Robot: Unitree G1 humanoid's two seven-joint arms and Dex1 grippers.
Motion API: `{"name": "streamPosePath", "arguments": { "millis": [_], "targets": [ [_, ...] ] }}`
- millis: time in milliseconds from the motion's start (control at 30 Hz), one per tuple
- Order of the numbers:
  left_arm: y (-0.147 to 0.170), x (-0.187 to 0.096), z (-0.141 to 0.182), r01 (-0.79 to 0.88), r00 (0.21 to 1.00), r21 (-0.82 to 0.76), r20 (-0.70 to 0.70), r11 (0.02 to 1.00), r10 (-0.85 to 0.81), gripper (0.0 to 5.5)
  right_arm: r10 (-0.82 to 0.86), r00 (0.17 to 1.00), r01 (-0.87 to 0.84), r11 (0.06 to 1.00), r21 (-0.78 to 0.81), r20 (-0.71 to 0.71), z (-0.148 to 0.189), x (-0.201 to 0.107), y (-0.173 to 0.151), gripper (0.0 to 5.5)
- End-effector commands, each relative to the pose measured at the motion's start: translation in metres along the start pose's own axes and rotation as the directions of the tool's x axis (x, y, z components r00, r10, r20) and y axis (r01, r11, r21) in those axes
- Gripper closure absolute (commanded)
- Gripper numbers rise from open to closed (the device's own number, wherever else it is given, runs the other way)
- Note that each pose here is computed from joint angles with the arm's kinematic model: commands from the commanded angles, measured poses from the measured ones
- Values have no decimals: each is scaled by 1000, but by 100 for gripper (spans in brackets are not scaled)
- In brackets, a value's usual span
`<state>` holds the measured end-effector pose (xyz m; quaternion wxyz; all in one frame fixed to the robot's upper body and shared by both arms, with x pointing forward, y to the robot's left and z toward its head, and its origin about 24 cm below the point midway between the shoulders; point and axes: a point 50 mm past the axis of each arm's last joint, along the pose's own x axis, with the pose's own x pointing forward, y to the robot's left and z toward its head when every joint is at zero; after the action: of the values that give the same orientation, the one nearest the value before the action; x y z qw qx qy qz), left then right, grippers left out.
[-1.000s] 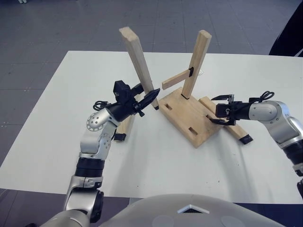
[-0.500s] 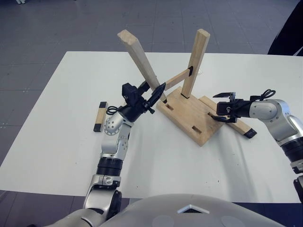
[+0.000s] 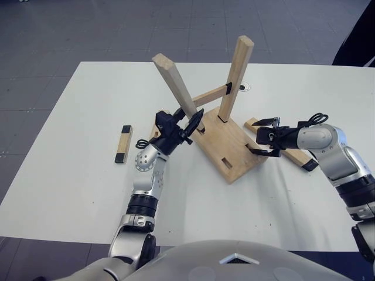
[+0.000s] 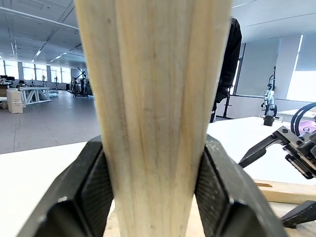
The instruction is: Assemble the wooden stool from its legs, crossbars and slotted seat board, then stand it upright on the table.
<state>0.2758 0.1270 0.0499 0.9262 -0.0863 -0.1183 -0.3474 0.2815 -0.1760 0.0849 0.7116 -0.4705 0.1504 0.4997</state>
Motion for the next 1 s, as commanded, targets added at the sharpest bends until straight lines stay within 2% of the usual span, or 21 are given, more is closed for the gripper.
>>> {"name": "streamPosePath", "arguments": {
  "millis": [33, 400, 667, 767, 867, 1000],
  "targets": [
    [4, 1, 2, 55, 998, 39, -14, 998, -55, 344, 54, 998, -54, 998, -8, -28, -9, 0, 10, 133],
    [1, -4, -17, 70, 997, 64, -38, 996, -67, 344, 86, 994, -91, 994, -60, -74, -25, -6, 8, 133],
    [-3, 1, -19, 64, 998, 66, -2, 996, -64, 344, 217, 969, -237, 955, -181, -120, -46, -17, 16, 133],
    [-10, 4, -17, 73, 997, 52, 25, 996, -75, 344, 202, 977, -213, 956, -201, -72, -39, -14, 10, 133],
    [-12, 9, -9, 81, 995, 46, 60, 996, -83, 344, 144, 989, -136, 977, -165, 38, -23, -16, 1, 133],
    [-12, 12, -3, 88, 993, 47, 73, 995, -91, 344, -10, 989, 22, 997, -75, 151, 0, -38, -30, 133]
  ]
}}
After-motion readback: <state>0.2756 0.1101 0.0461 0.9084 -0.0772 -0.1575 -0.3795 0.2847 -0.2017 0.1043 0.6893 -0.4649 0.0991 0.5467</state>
